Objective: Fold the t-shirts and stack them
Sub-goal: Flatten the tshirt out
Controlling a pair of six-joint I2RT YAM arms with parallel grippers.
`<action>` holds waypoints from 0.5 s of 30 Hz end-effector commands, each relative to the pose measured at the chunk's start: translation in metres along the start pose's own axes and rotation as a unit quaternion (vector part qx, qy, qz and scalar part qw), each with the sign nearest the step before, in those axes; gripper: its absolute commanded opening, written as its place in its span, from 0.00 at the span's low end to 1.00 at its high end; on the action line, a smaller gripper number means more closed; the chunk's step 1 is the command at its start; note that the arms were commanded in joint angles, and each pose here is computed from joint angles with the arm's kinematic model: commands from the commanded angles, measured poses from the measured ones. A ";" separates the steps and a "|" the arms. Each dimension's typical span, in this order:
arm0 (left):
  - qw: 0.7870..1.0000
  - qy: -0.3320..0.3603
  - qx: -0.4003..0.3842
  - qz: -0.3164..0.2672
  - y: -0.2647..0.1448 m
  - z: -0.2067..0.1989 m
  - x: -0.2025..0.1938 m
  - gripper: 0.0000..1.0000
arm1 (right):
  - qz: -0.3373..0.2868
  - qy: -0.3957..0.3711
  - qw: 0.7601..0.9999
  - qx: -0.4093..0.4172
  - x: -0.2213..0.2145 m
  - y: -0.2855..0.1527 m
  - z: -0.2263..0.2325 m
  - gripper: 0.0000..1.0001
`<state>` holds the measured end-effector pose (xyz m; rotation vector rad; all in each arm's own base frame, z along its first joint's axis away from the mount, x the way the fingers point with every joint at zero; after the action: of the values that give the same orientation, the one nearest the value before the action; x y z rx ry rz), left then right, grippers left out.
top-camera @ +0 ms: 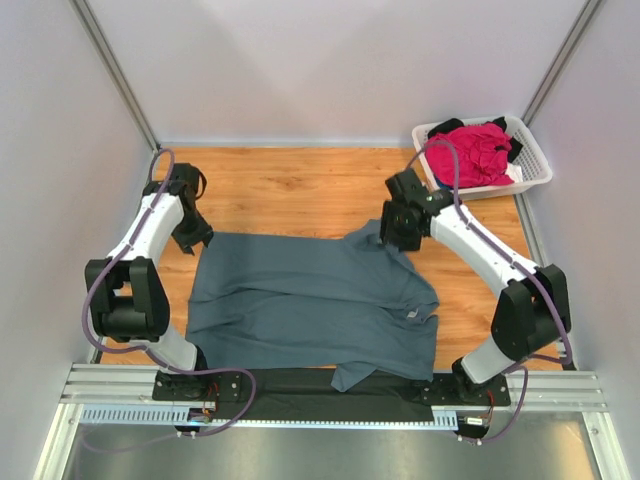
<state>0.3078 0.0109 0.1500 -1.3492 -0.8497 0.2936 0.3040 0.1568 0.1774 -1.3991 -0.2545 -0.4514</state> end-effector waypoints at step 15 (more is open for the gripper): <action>0.985 0.049 -0.140 -0.085 -0.031 -0.027 0.021 0.47 | -0.012 0.153 0.984 -0.092 0.066 0.104 -0.039 0.52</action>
<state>0.3265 0.0001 0.1754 -1.4968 -0.9093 0.0538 0.3851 0.1101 0.1048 -1.5866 0.0302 -0.6030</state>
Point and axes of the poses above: each gripper's point midway between its finger pads, its own y axis out along the fingers, its own z axis along the line the jaws close on, x = y × z, the point moved 4 cm from there along -y, back along the fingers, and after that the axes turned 4 degrees about -y, right-handed, at the moved point
